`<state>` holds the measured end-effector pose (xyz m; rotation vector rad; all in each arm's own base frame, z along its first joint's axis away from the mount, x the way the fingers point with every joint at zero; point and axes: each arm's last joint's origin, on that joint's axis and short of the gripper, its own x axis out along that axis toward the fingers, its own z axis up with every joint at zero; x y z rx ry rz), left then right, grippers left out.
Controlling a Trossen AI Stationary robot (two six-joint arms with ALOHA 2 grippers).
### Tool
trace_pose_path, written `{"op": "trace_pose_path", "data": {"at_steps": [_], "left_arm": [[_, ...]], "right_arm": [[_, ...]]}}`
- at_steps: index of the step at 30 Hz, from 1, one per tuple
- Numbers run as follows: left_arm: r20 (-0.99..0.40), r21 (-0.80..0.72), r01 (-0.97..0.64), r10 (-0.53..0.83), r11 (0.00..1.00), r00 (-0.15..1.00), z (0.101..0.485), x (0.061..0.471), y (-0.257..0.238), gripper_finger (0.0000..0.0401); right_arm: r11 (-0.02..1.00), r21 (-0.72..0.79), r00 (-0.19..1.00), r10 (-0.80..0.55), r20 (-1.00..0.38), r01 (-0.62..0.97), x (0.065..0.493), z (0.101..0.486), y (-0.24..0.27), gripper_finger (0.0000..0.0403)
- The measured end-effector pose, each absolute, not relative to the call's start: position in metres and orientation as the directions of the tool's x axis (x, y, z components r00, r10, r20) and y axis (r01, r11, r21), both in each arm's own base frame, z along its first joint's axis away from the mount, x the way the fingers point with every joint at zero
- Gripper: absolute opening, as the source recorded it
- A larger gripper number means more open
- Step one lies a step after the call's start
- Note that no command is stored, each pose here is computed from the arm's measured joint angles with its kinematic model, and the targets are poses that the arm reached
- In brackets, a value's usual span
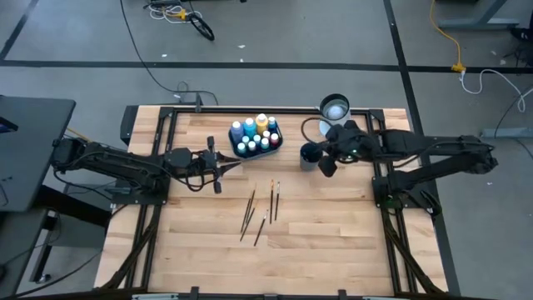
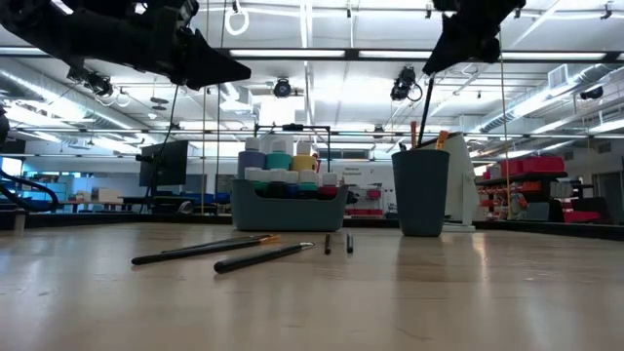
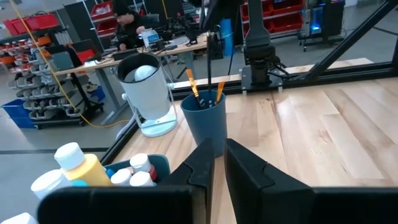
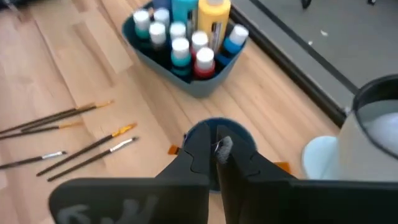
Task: Pick & Place Paint Supplies
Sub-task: Put the silver paint brush into the blue cup
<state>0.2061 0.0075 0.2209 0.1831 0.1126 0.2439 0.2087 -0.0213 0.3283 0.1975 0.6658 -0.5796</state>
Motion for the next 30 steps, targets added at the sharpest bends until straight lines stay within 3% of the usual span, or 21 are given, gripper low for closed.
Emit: {"op": "trace_pose_path", "data": {"at_steps": [11, 16, 25, 30], "left_arm": [[-0.101, 0.161, -0.232, 0.249, 0.959, 0.963, 0.220, 0.206, 0.008, 0.0043], [-0.120, 0.164, -0.229, 0.250, 0.960, 0.961, 0.218, 0.206, 0.008, 0.0043], [-0.124, 0.165, -0.228, 0.250, 0.960, 0.960, 0.218, 0.206, 0.008, 0.0043], [-0.122, 0.164, -0.229, 0.250, 0.960, 0.961, 0.218, 0.206, 0.008, 0.0043]], "right_arm": [[0.836, -0.069, 0.508, -0.393, -0.766, 0.544, 0.245, 0.276, -0.025, 0.0012], [0.838, -0.092, 0.473, -0.391, -0.789, 0.538, 0.254, 0.263, -0.025, 0.0034], [0.852, -0.141, 0.497, -0.420, -0.759, 0.504, 0.261, 0.263, -0.026, 0.0091], [0.846, -0.201, 0.577, -0.493, -0.651, 0.495, 0.260, 0.280, -0.028, 0.0105]]}}
